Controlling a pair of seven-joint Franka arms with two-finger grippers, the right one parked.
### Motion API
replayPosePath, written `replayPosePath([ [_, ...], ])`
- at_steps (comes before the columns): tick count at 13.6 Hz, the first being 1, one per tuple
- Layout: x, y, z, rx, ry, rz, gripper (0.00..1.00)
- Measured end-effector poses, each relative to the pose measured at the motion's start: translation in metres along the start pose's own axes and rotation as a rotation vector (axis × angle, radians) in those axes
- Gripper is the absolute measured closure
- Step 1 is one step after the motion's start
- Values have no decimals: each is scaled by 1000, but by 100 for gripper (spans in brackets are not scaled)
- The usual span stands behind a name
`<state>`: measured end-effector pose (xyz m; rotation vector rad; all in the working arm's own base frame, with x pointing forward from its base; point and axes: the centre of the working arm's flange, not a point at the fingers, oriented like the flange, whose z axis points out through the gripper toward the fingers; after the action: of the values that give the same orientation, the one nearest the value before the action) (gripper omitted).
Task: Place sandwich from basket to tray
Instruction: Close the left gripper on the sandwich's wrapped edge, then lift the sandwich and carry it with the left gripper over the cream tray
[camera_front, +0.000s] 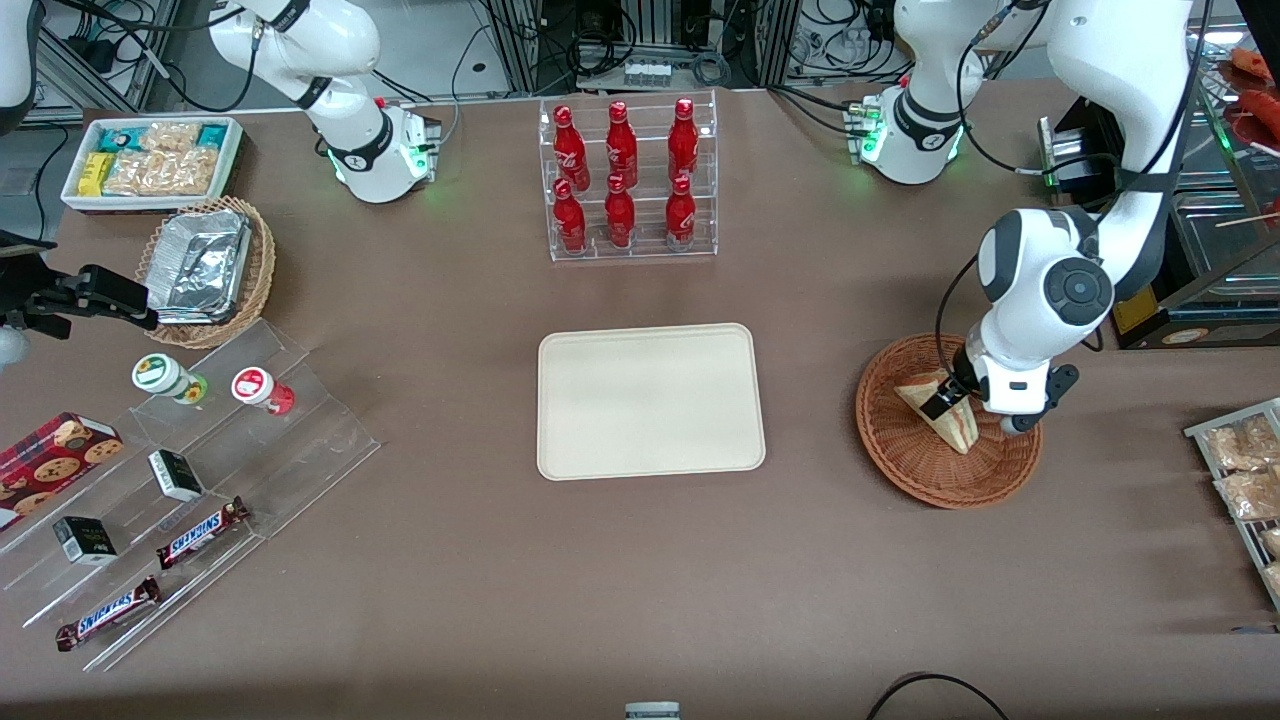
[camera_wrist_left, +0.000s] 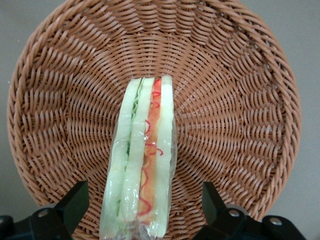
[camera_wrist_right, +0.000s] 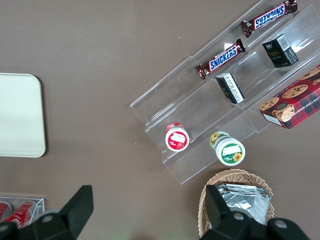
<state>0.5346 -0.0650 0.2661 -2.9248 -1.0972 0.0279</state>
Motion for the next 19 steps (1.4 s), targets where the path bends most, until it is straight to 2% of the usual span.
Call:
replayPosePath([
  [3,-2,-2,9,10,-10,0,0],
  [5,-5,-4,13,17,-16,0,19],
  [7,-7,-5,15,21,-20,2,44],
  [9,-8,-5,10,25,-23,5,61],
  [10,-9,-6,5,30,-27,11,66],
  [14,-19,17,-48,51,-46,86,74],
  [17,-47,60,-88,74,-74,215,85],
  [19,-73,93,-104,79,-82,296,85],
])
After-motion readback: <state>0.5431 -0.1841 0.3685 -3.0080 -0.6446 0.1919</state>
